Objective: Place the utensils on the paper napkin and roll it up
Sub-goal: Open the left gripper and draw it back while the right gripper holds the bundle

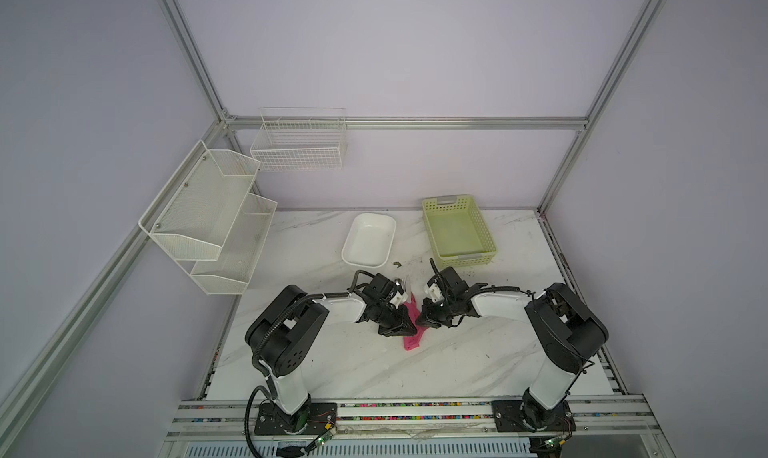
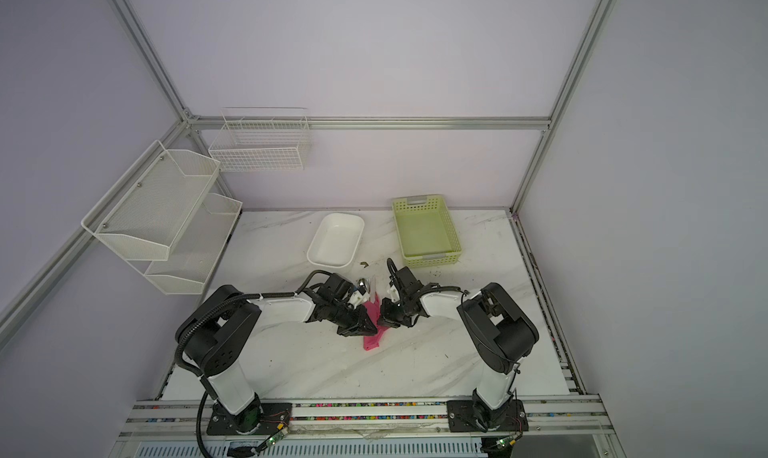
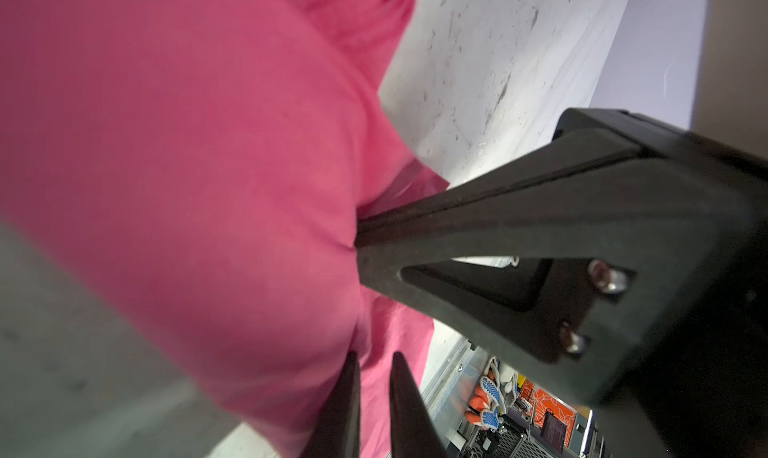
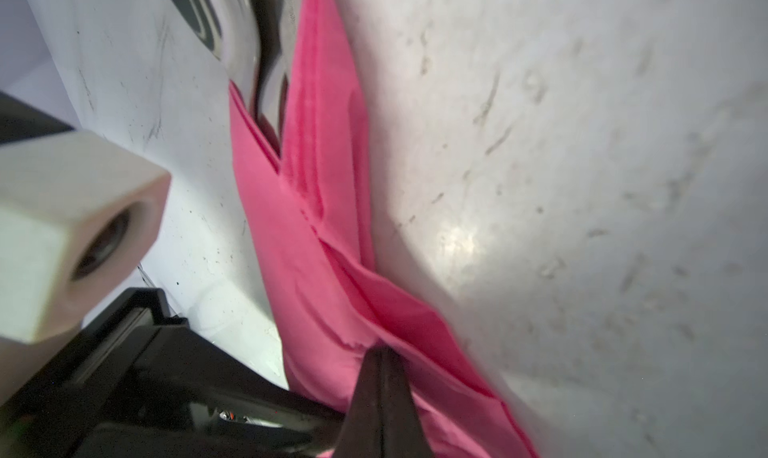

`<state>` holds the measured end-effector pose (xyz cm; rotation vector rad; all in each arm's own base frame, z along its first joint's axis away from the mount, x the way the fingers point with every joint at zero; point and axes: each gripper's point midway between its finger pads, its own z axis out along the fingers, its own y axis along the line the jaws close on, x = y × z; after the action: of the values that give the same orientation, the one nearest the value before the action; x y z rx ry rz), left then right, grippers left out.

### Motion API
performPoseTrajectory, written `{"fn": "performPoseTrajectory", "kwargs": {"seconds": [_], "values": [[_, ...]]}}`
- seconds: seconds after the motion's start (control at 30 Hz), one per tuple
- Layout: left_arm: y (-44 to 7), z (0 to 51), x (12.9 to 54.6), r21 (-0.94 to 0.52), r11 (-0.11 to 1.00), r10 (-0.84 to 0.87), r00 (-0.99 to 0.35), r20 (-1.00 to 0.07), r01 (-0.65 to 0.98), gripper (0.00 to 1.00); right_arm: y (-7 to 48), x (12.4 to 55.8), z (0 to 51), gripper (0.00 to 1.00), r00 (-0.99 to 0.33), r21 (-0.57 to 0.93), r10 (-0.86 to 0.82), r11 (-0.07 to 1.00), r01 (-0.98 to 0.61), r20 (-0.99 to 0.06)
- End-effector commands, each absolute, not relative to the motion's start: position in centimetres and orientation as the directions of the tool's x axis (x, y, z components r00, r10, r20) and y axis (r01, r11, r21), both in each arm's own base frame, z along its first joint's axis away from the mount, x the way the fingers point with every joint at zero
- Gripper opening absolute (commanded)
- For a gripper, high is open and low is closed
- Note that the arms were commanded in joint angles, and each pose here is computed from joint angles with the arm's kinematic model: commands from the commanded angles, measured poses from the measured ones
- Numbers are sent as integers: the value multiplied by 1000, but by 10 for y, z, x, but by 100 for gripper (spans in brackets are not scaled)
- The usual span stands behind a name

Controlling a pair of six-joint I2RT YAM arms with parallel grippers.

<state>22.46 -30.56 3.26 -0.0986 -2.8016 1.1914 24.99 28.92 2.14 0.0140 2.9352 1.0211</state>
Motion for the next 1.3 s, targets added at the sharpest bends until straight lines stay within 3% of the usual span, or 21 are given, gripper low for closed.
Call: {"fn": "performPoseTrajectory", "kwargs": {"seconds": [0.0, 0.23, 0.83, 1.1, 1.27], "values": [[-282, 13, 207, -605, 796, 74, -986, 149, -32, 18, 261, 226, -27, 0, -998, 481, 29, 876, 51, 52], [-293, 38, 204, -661, 750, 106, -985, 136, -10, 18, 260, 225, -30, 0, -998, 475, 24, 879, 49, 58], [-285, 22, 169, -661, 750, 162, -964, 213, -20, 15, 257, 225, -34, 0, -998, 468, 27, 882, 53, 63], [-288, 76, 211, -704, 703, 127, -992, -19, 104, 20, 256, 224, -36, 0, -998, 464, 23, 884, 52, 67], [-264, 90, 254, -675, 733, 10, -994, -111, 83, 30, 255, 224, -37, 0, -997, 462, 20, 886, 49, 68]]}}
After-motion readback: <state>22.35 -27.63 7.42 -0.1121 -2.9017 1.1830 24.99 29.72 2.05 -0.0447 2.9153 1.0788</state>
